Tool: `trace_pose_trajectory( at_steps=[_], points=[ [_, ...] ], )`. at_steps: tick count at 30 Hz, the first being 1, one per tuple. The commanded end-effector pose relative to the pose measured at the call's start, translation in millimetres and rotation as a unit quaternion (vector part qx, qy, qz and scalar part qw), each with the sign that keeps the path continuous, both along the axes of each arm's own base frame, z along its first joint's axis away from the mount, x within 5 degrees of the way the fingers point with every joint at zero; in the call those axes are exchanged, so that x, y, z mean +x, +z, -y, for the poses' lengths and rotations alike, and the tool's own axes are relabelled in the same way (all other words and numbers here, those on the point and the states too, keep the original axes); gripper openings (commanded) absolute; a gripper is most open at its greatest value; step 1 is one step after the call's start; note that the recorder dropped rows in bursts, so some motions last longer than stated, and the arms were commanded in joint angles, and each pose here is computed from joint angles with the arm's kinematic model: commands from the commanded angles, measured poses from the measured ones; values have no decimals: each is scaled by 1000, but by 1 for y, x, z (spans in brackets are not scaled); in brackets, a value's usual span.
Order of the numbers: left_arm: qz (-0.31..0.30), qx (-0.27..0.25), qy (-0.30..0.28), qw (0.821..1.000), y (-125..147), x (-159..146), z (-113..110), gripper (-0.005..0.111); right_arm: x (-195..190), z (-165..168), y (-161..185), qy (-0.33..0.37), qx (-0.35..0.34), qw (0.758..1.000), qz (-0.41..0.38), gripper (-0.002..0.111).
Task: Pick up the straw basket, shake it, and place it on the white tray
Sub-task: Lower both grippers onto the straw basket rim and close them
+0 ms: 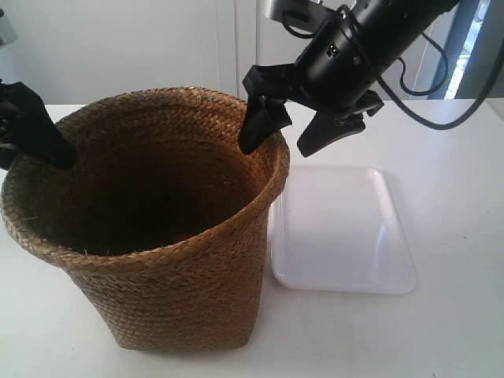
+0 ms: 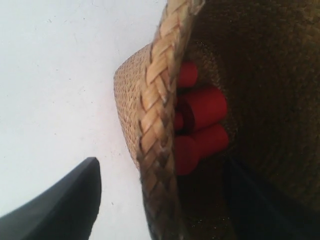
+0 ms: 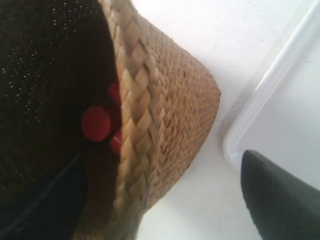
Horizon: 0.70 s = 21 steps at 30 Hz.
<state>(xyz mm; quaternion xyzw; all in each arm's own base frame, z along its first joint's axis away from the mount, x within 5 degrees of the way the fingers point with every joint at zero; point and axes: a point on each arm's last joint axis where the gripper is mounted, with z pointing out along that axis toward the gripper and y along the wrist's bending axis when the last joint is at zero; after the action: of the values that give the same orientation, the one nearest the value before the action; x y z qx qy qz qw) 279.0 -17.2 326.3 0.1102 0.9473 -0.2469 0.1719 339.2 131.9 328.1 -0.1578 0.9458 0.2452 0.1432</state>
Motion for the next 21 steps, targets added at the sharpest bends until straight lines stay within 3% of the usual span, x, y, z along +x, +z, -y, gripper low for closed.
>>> trace_pose_trajectory(
  at_steps=[1,21],
  points=[
    [-6,-9,-15,1000,-1,-2,4,71,8,-1,-6,-9,4,1000,16,78],
    [-3,-29,-24,999,-1,0,7,71,11,-3,-16,0,-3,1000,-3,78]
  ],
)
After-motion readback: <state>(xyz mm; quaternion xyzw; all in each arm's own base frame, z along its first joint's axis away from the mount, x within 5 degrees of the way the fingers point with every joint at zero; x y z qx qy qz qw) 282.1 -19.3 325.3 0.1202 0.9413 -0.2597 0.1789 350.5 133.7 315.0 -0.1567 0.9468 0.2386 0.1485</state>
